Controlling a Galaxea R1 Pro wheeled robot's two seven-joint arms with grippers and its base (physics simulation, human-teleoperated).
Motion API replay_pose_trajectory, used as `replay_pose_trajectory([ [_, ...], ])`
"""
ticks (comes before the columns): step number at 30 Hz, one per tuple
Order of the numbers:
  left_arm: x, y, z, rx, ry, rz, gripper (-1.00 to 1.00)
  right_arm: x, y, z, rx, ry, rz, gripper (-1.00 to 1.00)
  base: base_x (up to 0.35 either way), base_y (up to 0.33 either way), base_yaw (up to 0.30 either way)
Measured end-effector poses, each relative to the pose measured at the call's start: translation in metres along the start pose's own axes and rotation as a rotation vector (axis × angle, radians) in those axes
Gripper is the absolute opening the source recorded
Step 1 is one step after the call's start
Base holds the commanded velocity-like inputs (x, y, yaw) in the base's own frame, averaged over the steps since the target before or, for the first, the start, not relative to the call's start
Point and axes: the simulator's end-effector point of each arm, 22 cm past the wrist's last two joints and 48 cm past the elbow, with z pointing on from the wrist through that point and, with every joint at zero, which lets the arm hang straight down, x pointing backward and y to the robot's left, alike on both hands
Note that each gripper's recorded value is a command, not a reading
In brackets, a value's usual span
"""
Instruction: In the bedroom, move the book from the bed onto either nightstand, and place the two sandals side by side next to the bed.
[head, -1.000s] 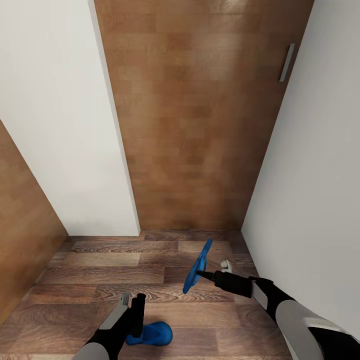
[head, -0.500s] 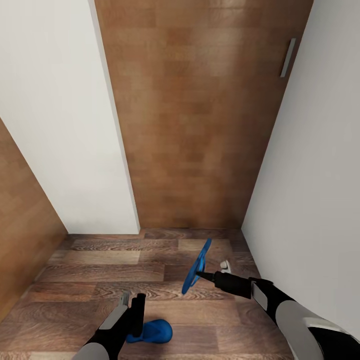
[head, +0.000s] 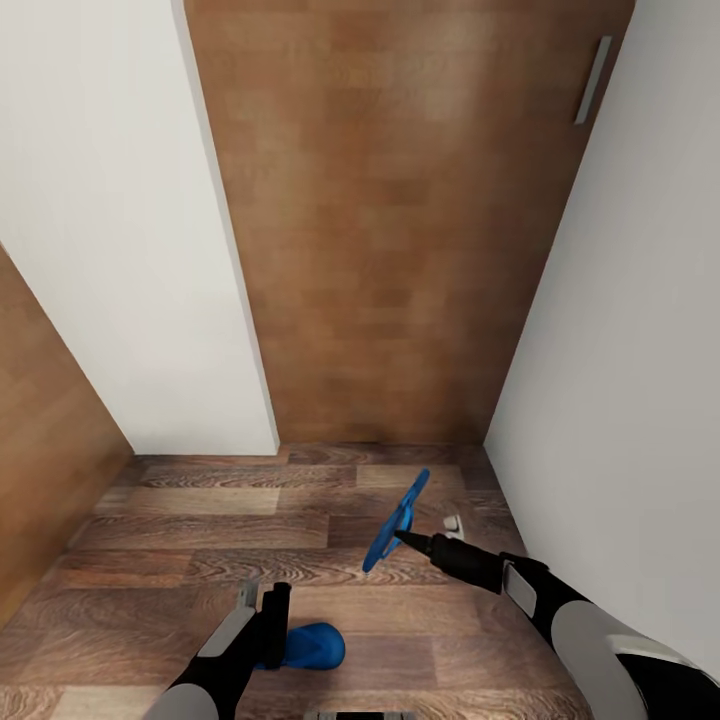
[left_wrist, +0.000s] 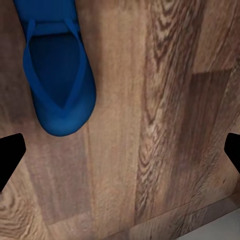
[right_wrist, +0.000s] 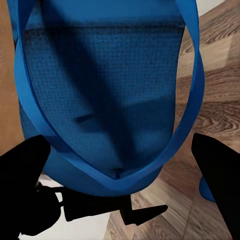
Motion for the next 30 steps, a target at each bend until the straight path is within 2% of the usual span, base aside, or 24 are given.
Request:
replay_pose_trajectory([
  [9,-0.001,0.011,0.011,-0.025,-0.001,-0.005,1.0,0.001,-0.014,0.003,0.0,-0.022,0.033,-1.0,0.0,0.0,0.0],
  [18,-0.003,0.001,0.02,-0.015,-0.006,-0.008,1.0,0.003,-0.028,0.005,0.005,-0.04,0.061,-1.0,0.0,0.0,0.0],
  [26,-0.006,-0.012,0.029,-0.007,-0.012,-0.006,1.0,-0.03,-0.02,0.012,-0.03,-0.078,-0.034,-1.0,0.0,0.0,0.0],
  [30,-0.01,-0.02,0.033,0.001,-0.018,-0.005,1.0,-0.033,-0.005,0.018,-0.102,-0.086,-0.051,-1.0,0.0,0.0,0.0],
])
